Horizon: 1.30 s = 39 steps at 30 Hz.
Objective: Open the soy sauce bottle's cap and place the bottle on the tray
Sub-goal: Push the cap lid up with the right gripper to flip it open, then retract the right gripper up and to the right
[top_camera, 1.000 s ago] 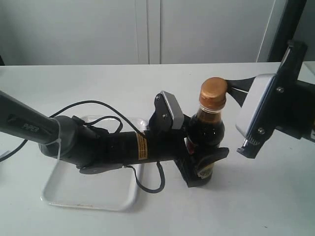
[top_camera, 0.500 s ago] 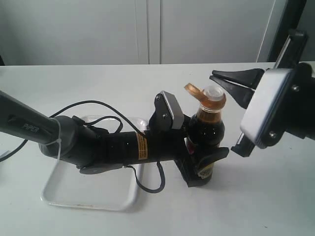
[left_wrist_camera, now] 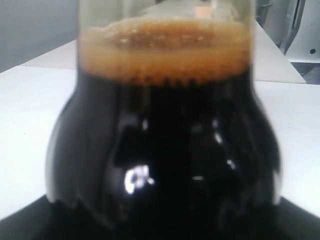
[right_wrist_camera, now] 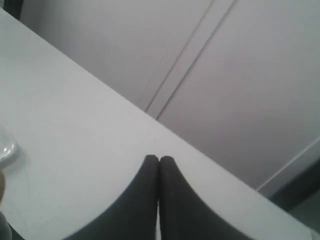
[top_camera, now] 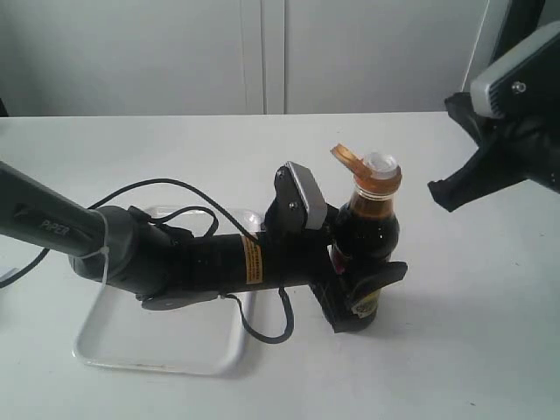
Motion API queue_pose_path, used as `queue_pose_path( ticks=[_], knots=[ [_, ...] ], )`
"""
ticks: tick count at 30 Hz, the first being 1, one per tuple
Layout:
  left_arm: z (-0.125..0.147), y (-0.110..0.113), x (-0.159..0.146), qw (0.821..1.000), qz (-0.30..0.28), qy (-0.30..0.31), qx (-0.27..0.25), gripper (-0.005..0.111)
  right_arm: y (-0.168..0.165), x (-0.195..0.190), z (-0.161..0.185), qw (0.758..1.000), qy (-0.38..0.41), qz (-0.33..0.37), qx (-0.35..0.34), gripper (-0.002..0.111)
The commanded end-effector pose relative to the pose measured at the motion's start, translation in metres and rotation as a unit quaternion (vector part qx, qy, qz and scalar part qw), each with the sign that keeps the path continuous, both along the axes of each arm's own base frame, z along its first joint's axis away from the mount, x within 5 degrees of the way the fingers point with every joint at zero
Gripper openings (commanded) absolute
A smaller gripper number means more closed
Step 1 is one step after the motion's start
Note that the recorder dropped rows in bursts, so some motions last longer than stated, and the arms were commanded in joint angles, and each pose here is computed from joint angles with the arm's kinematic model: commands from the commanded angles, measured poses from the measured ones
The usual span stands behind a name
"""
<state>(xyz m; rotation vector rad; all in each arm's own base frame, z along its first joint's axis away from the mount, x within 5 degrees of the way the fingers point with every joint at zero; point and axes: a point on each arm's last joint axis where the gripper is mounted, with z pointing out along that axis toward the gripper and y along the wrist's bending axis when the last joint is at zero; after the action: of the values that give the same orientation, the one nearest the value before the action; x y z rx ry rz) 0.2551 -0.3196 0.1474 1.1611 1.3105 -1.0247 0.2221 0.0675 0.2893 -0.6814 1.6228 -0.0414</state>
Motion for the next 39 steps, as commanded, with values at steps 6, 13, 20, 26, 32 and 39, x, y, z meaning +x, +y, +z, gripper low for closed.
queue_pose_path(
  ticks=[6, 13, 20, 26, 32, 39],
  knots=[
    [0.002, -0.002, -0.003, 1.000, -0.010, 0.000, 0.003, 0.000, -0.011, 0.031, 0.000, 0.981, 0.161, -0.105, -0.038, 0.000],
    [0.003, -0.001, -0.003, 1.000, -0.008, 0.001, 0.001, 0.000, -0.020, 0.047, -0.002, 0.939, 0.278, -0.176, -0.095, 0.000],
    [0.003, -0.001, -0.002, 1.000, -0.003, 0.009, -0.002, 0.000, -0.036, 0.066, -0.016, 0.912, 0.370, -0.169, -0.043, 0.000],
    [0.005, -0.001, 0.000, 1.000, 0.007, 0.014, -0.008, 0.000, -0.057, 0.075, -0.028, 0.901, 0.393, -0.184, 0.018, 0.000],
    [0.025, 0.000, -0.002, 1.000, 0.006, -0.004, -0.025, 0.000, -0.064, 0.086, -0.037, 0.901, 0.381, -0.201, 0.048, 0.000],
    [0.052, 0.003, -0.004, 0.998, 0.008, -0.027, -0.050, 0.000, -0.064, 0.092, -0.047, 0.896, 0.391, -0.203, 0.053, 0.000]
  ],
)
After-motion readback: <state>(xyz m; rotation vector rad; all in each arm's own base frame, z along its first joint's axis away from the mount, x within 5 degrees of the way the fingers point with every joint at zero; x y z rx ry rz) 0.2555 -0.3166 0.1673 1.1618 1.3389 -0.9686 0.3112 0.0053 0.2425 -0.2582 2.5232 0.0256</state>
